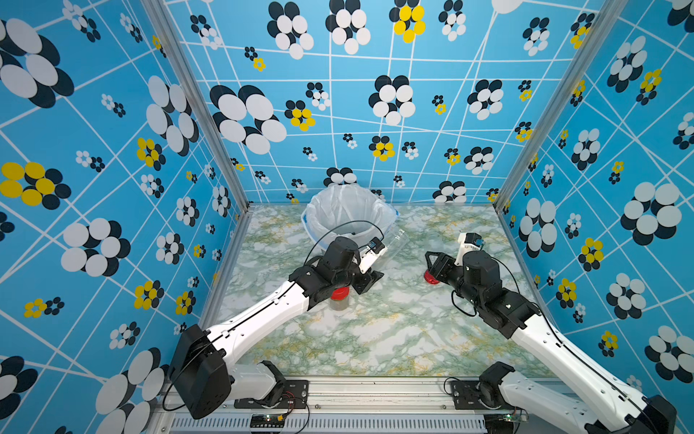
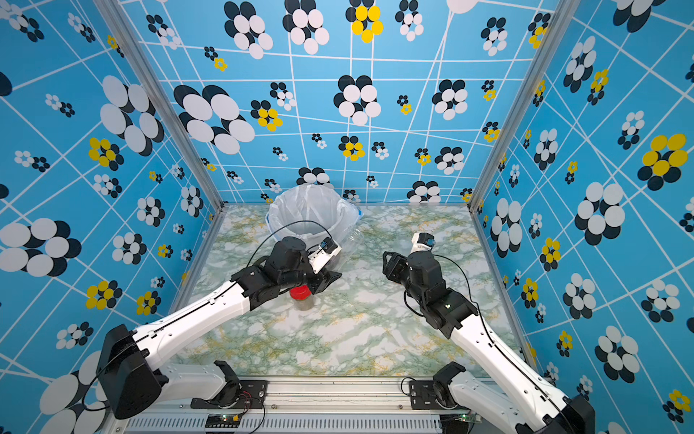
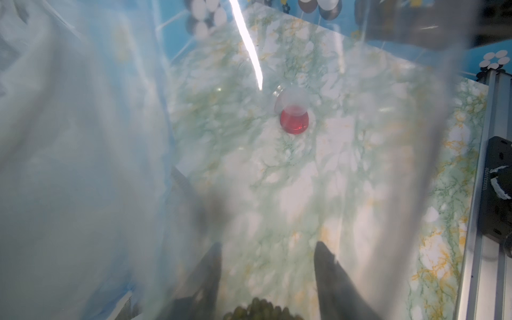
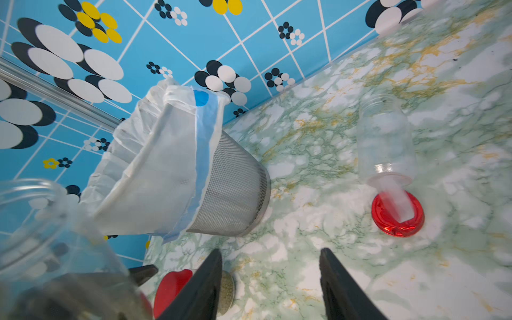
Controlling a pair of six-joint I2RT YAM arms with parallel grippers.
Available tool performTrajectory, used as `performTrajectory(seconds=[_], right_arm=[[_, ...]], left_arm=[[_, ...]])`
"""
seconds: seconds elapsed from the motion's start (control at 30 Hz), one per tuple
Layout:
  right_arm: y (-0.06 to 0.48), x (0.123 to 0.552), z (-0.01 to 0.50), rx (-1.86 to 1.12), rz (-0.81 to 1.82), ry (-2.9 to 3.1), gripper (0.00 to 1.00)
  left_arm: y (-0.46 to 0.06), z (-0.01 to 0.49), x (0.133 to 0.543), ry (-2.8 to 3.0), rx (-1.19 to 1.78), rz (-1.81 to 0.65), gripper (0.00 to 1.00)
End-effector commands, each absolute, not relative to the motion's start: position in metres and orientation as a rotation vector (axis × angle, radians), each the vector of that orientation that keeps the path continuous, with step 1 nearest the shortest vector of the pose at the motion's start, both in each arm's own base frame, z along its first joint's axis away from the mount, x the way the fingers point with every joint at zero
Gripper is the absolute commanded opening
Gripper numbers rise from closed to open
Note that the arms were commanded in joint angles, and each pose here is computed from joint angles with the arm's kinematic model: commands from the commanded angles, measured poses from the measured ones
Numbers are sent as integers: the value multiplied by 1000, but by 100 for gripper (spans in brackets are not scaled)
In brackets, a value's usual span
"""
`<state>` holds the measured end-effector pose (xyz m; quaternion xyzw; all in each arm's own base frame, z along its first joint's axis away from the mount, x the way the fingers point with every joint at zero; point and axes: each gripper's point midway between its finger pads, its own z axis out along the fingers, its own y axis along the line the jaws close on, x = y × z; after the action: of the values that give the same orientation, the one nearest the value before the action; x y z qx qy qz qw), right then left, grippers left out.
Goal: Empty moldy mung beans from jars
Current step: Pour the moldy mung beans from the jar into the trash bin.
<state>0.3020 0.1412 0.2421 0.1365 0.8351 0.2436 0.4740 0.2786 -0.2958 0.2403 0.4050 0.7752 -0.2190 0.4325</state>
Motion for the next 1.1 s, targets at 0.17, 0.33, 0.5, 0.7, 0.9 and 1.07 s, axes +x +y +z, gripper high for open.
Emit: performTrajectory(seconds=[0.17,0.33,0.5,0.7,0.9,1.07], right_arm=[[129,304,214,286,445,2109,62],[135,308,200,200,410,2146,69],[132,310,185,149,353,2161,75],[132,309,186,106,353,2115,84],[135,310,191,53,360,2085,92],[135,311,190,64,362,2084,97]], left_arm=[[-248,293,273,2079,780,-405,31],[-210,301,280,2176,680,-249,31],[-187,306,288,2245,628,-181,31],[-173,297,293,2339,622,-128,32],[-169,300,294,2399,615,-109,32],[-168,307,296,2435,624,-75,32]])
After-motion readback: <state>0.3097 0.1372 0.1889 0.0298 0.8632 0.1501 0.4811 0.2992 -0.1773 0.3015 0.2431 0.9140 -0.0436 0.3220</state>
